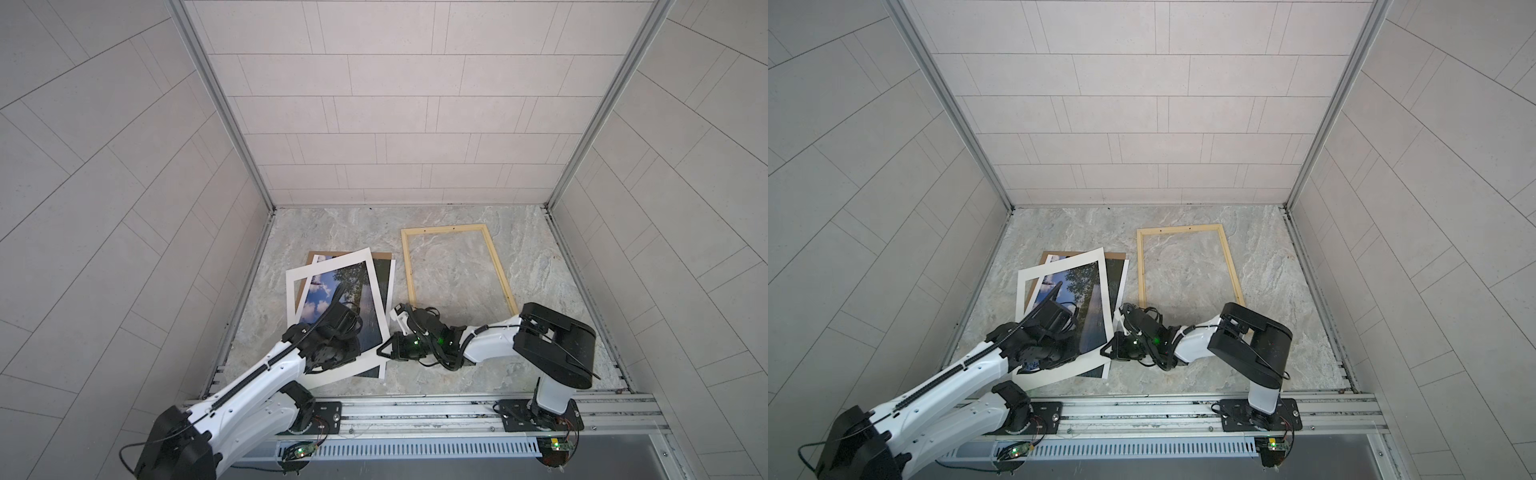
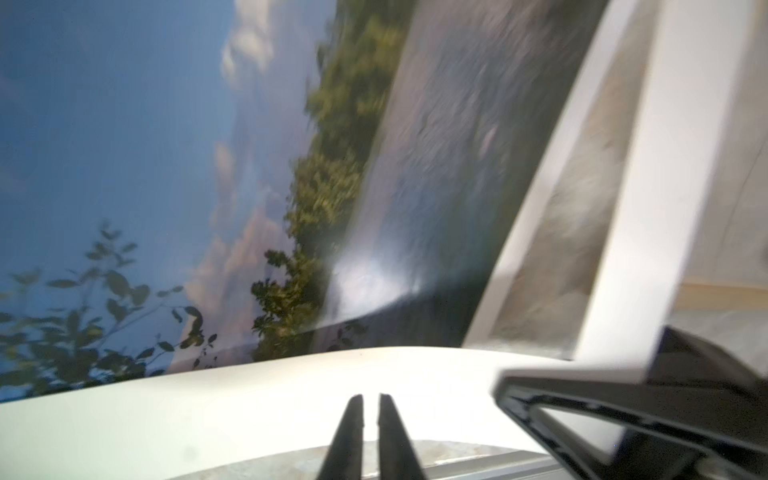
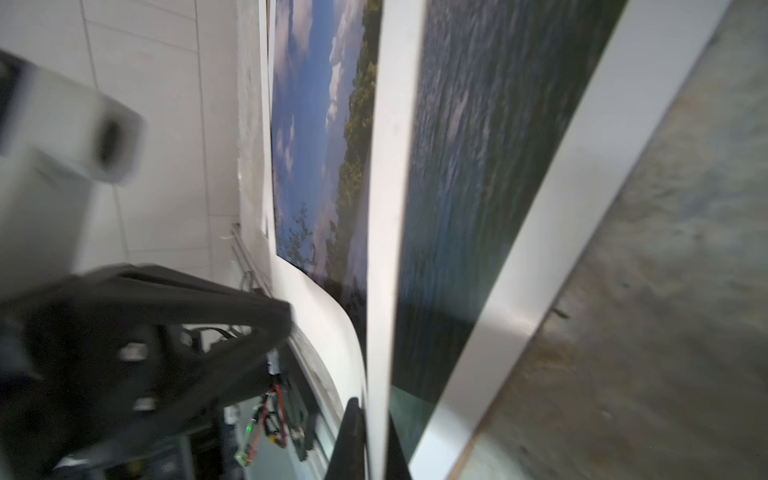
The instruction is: Put the photo into the frame
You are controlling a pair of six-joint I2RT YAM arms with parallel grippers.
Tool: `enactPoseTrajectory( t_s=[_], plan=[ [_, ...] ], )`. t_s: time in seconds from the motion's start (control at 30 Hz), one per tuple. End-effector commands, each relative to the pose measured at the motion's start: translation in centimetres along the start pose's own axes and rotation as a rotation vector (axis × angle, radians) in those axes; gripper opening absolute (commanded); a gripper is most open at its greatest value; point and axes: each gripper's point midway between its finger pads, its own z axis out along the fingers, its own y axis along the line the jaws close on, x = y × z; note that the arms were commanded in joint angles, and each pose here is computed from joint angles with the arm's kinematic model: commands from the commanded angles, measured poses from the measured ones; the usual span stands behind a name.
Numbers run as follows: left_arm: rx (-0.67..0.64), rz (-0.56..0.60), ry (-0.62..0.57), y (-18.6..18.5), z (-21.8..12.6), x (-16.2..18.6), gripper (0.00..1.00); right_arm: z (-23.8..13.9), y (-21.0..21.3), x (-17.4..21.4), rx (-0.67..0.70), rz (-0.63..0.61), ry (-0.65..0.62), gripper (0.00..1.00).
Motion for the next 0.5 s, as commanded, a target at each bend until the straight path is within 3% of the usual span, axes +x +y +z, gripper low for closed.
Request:
enactPoseTrajectory(
  t_s=[0.0,0.27,0.47],
  plan=[
    [-0.007,0.012,-0.096,-1.0,-3.5,-3.1,0.36,-2.2,0.7,-0.8,0.130,-0.187,-0.051,0.00],
    [0.032,0.054,-0.138,-6.5,-6.3,-9.6,0.66,-4.6,0.7,-0.1,0.300,-0.377,-0.053,0.00],
    [0.022,0.080,-0.214,-8.1,-7.5,-12.6,0.71,-5.7,1.3,0.3,0.384,-0.462,-0.060,0.00]
  ],
)
